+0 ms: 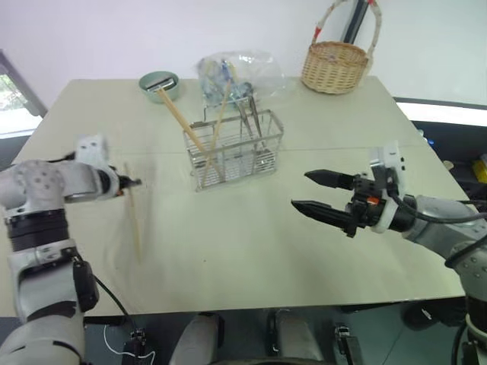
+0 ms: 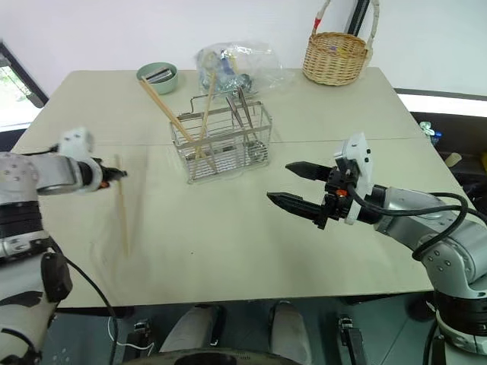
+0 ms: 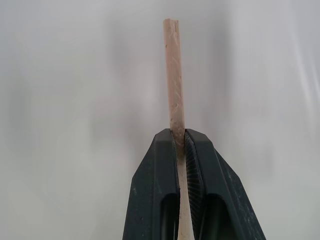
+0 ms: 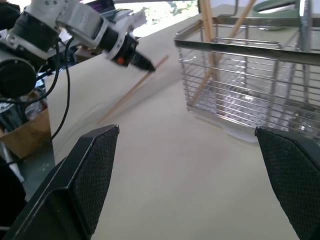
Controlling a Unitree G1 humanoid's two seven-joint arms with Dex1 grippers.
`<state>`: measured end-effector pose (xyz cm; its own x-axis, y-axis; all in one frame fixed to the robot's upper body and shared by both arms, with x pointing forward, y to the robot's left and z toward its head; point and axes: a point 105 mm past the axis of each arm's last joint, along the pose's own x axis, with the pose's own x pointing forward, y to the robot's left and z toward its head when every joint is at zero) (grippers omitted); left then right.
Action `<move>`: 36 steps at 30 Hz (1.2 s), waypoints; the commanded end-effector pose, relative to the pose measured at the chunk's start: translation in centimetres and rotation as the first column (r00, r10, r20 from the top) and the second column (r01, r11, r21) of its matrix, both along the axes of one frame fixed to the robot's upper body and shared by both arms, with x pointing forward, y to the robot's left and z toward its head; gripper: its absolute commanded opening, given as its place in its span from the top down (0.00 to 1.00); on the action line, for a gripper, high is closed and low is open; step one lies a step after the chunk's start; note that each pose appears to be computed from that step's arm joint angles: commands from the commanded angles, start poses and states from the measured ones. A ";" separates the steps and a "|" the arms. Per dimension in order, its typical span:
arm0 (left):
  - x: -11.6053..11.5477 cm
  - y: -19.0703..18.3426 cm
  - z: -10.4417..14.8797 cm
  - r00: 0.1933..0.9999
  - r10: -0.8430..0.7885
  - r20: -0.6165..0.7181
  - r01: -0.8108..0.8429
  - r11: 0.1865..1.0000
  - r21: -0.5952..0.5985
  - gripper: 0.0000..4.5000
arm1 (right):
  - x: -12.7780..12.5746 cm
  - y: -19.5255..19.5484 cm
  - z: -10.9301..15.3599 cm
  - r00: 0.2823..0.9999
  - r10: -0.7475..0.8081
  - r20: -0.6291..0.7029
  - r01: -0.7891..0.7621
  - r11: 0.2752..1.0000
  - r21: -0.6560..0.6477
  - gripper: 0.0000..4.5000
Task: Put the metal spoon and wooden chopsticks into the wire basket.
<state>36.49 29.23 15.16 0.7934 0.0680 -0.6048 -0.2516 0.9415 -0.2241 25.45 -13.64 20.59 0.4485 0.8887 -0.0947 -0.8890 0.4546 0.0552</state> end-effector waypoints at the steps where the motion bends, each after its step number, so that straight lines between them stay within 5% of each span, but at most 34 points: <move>1: 1.8 1.3 5.8 0.946 0.060 0.318 -0.044 0.997 -0.057 0.98 | -0.1 -0.1 1.4 0.997 0.025 0.070 -0.024 1.000 -0.016 0.00; 4: 1.9 1.4 11.5 0.802 0.069 0.593 0.001 0.993 -0.117 0.98 | 0.1 -0.2 1.8 0.996 0.029 0.085 -0.027 0.999 -0.019 0.00; 9: -0.4 0.7 20.5 0.458 -0.031 0.889 0.058 0.998 0.005 0.98 | 0.4 -0.3 2.0 0.995 0.026 0.099 -0.024 0.999 -0.022 0.00; 12: -1.6 -1.9 24.7 0.286 -0.120 0.951 0.170 0.983 0.073 0.98 | 0.6 -0.2 1.9 0.995 0.020 0.102 -0.019 1.000 -0.020 0.00; 17: -1.9 -7.7 28.3 0.148 -0.254 0.956 0.339 0.921 0.192 0.98 | 0.8 -0.2 2.0 0.994 0.015 0.106 -0.013 1.000 -0.016 0.00; 23: -0.6 -14.2 26.7 0.126 -0.395 0.910 0.478 0.828 0.293 0.98 | 0.8 -0.2 2.1 0.994 -0.012 0.110 0.012 1.000 0.003 0.00; 36: 0.8 -17.3 18.0 0.241 -0.508 0.827 0.560 0.768 0.309 0.98 | 0.5 -0.5 2.8 0.992 -0.069 0.108 0.065 0.997 0.045 0.00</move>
<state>38.21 12.87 32.38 0.7448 -0.5615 0.3606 0.6217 0.7802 -0.0690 26.40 -14.29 22.13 0.5150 0.8558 -0.0488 -0.8563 0.5162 0.0161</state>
